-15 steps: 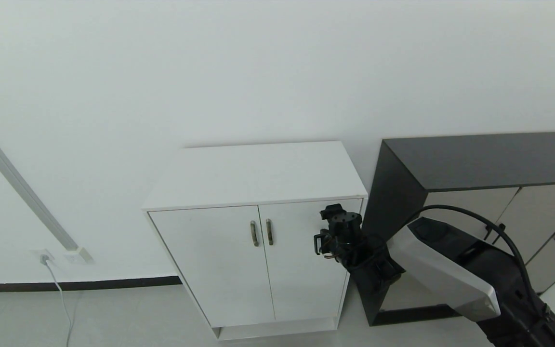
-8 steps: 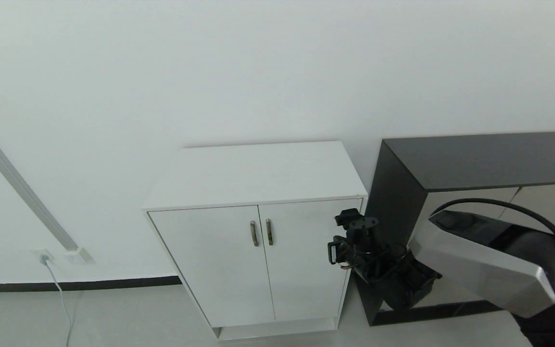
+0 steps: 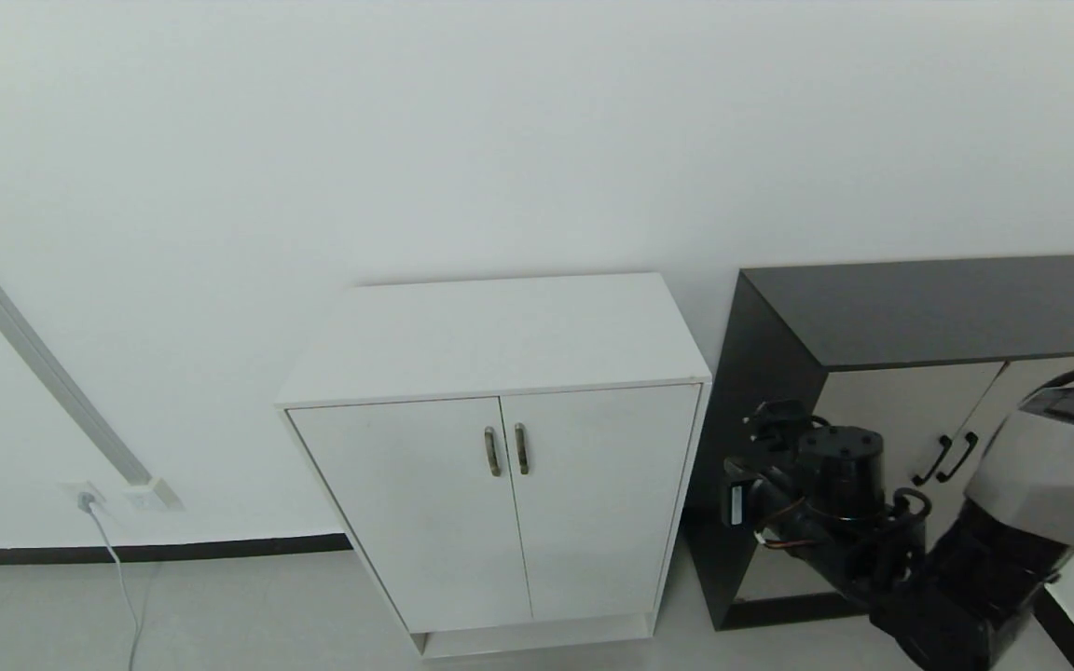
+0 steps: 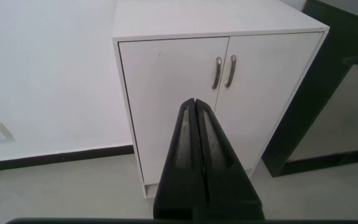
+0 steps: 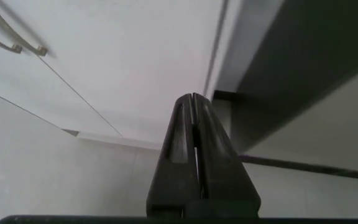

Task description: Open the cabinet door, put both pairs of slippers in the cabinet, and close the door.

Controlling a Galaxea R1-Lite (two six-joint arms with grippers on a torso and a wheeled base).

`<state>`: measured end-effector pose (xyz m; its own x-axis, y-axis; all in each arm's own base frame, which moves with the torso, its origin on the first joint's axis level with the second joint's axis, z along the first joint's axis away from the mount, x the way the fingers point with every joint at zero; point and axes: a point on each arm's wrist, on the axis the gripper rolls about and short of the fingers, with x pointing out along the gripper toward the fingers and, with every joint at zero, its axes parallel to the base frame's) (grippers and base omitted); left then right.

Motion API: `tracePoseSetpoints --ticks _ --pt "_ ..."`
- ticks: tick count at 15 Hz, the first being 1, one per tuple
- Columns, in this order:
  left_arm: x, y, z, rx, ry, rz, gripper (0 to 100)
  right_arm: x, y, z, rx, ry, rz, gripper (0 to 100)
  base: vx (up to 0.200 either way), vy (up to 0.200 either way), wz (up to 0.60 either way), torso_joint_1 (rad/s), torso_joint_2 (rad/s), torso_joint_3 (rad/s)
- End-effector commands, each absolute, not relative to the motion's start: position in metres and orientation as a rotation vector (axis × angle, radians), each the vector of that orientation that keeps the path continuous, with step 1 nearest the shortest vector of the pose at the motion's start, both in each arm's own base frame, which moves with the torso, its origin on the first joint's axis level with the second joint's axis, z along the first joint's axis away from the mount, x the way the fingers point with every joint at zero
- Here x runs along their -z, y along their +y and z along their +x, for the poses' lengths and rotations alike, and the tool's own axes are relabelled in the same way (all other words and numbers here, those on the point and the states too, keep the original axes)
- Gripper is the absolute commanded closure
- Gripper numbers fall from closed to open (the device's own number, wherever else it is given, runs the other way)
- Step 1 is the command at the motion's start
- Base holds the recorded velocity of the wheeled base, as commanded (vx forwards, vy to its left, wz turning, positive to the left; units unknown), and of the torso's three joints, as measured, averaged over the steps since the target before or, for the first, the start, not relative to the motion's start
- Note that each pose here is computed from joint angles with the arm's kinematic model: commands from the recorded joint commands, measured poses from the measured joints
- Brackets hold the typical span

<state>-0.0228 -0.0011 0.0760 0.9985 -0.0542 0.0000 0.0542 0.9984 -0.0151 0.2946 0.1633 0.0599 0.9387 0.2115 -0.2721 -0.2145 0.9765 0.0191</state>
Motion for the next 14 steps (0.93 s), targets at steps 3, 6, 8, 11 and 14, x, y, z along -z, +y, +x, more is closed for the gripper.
tracePoseSetpoints --ticks 3,6,8,11,14 --pt "-0.076 -0.001 -0.023 0.054 0.000 -0.015 100 -0.100 0.112 0.251 -0.139 0.224 -0.003 100 0.000 0.000 0.00 0.000 0.00 0.000" --pt "-0.076 -0.001 -0.023 0.054 0.000 -0.015 100 -0.116 0.090 0.221 -0.115 0.187 -0.003 100 0.000 0.000 0.00 0.000 0.00 0.000" --pt "-0.076 -0.001 -0.023 0.054 0.000 -0.015 100 -0.127 0.080 0.201 -0.114 0.154 -0.005 100 0.000 0.000 0.00 0.000 0.00 0.000" --pt "-0.076 -0.001 -0.023 0.054 0.000 -0.017 100 -0.132 0.069 0.179 -0.108 0.132 -0.029 100 0.000 0.000 0.00 0.000 0.00 0.000" --pt "-0.076 -0.001 -0.023 0.054 0.000 -0.017 100 -0.134 0.060 0.165 -0.094 0.116 -0.044 100 0.000 0.000 0.00 0.000 0.00 0.000"
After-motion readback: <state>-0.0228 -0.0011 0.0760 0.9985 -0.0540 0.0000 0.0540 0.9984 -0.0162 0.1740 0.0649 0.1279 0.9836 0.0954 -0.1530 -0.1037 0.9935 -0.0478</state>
